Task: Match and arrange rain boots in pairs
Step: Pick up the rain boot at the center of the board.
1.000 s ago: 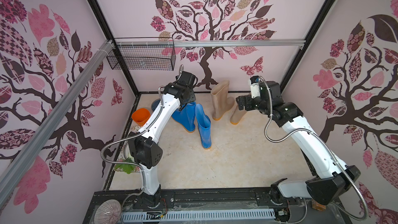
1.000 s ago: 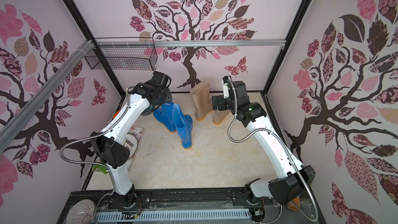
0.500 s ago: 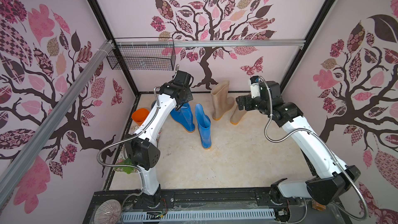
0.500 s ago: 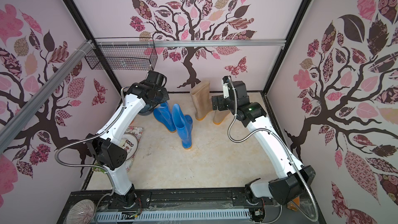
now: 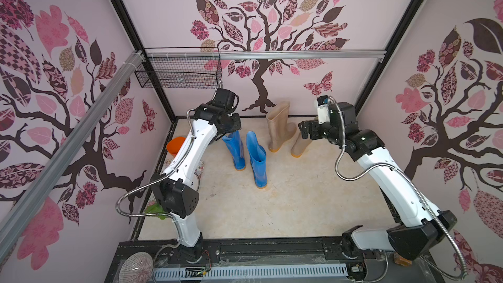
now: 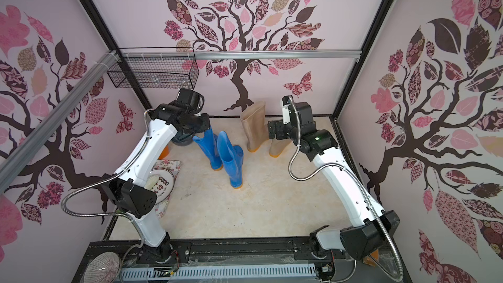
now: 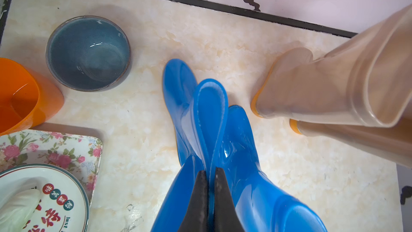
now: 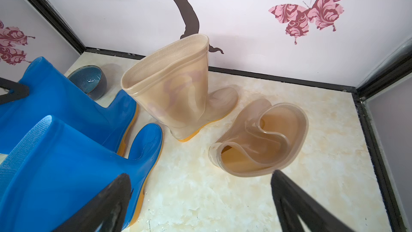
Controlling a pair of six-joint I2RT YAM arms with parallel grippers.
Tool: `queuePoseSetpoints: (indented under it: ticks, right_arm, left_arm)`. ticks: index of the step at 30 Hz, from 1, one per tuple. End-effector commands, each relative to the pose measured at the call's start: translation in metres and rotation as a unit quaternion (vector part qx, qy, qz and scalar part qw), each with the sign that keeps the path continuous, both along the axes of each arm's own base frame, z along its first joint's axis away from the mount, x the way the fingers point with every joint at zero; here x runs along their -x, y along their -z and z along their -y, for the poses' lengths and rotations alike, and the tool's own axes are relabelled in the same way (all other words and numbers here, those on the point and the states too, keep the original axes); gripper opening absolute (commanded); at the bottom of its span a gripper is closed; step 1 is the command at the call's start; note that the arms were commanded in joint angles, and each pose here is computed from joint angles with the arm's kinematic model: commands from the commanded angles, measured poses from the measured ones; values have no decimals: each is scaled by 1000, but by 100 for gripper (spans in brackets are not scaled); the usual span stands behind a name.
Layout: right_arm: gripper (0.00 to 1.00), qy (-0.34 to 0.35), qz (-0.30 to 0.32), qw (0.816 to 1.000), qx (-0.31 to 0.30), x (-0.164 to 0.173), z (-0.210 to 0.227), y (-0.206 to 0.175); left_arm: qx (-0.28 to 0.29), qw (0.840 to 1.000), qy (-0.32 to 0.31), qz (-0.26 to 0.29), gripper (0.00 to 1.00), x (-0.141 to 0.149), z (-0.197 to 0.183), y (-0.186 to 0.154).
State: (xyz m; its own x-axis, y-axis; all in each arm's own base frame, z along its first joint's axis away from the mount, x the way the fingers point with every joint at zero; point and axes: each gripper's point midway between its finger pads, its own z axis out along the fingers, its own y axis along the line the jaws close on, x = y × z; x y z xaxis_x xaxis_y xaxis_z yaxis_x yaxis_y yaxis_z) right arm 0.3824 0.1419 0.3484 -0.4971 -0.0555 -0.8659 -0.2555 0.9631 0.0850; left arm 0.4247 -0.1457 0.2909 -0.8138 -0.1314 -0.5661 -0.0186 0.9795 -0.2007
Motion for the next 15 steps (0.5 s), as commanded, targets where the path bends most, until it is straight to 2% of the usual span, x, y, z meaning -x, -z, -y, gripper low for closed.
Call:
queuePoseSetpoints:
  ticks: [1, 8, 15]
  right_arm:
    - [100, 0, 23, 999, -22, 5, 2, -21]
    - [100, -3, 17, 999, -29, 5, -1, -17]
    - [100, -4, 14, 999, -30, 6, -1, -15]
  left_arm:
    - [17, 997, 32, 70, 0, 9, 3, -55]
    - [13, 996, 47, 71, 0, 19, 2, -58]
    - [-20, 996, 40, 77, 0, 30, -5, -60]
